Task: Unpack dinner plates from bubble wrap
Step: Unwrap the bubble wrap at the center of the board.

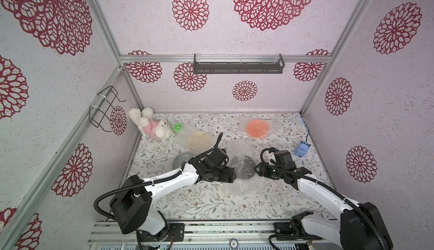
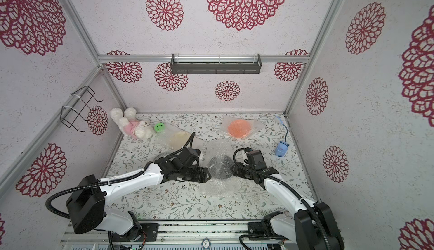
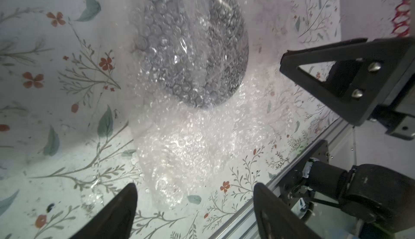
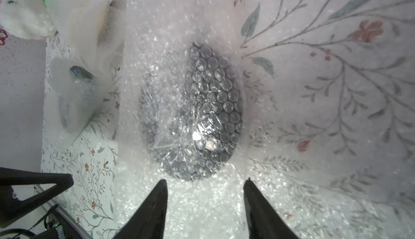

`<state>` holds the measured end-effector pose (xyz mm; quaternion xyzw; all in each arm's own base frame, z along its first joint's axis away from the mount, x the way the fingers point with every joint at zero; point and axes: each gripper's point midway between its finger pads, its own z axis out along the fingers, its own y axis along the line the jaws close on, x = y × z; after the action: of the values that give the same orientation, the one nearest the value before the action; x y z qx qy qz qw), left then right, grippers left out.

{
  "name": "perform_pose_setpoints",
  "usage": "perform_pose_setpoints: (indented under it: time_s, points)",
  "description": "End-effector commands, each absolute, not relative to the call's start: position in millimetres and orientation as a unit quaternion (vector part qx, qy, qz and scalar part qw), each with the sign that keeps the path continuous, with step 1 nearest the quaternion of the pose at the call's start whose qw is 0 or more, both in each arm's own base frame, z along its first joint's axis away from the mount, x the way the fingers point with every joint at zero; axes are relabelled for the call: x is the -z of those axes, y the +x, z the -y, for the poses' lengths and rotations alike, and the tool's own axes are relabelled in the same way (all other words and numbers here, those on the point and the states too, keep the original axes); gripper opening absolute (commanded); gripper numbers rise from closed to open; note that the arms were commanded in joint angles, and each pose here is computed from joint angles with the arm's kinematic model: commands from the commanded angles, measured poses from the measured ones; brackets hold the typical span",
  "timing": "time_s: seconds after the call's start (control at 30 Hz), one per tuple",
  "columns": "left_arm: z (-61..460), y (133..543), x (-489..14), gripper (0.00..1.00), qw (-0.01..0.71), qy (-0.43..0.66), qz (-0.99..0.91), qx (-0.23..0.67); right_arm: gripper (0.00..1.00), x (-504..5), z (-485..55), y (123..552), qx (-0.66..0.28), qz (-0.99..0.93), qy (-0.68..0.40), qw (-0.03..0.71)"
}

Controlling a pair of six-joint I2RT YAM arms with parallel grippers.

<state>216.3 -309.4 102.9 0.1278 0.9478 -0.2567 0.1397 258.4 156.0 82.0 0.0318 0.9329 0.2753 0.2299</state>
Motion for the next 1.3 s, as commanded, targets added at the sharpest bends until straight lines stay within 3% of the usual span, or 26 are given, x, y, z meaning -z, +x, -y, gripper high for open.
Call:
perform_pose_setpoints:
  time_s: [0.0,0.2,0.47,0.97,1.13,1.27]
  points:
    - [304,212,-90,0.87,0.143,0.171,-0.955,0.196,0.65,-75,-158,241,-0.304,-0.931,0.029,0.198]
    - [327,224,-84,0.84,0.147,0.162,-0.951,0.218,0.63,-69,-157,254,-0.327,-0.921,0.047,0.205]
    - [356,259,-64,0.65,0.128,0.106,-0.95,0.263,0.57,-65,-162,296,-0.349,-0.909,0.064,0.22]
    - [340,255,-3,0.63,0.069,0.082,-0.96,0.257,0.5,-45,-178,305,-0.388,-0.899,0.05,0.197]
    - [335,252,6,0.62,0.061,0.079,-0.963,0.25,0.42,-41,-186,304,-0.418,-0.888,0.055,0.184]
    - [334,253,11,0.62,0.058,0.076,-0.963,0.25,0.3,-54,-189,301,-0.43,-0.881,0.052,0.19]
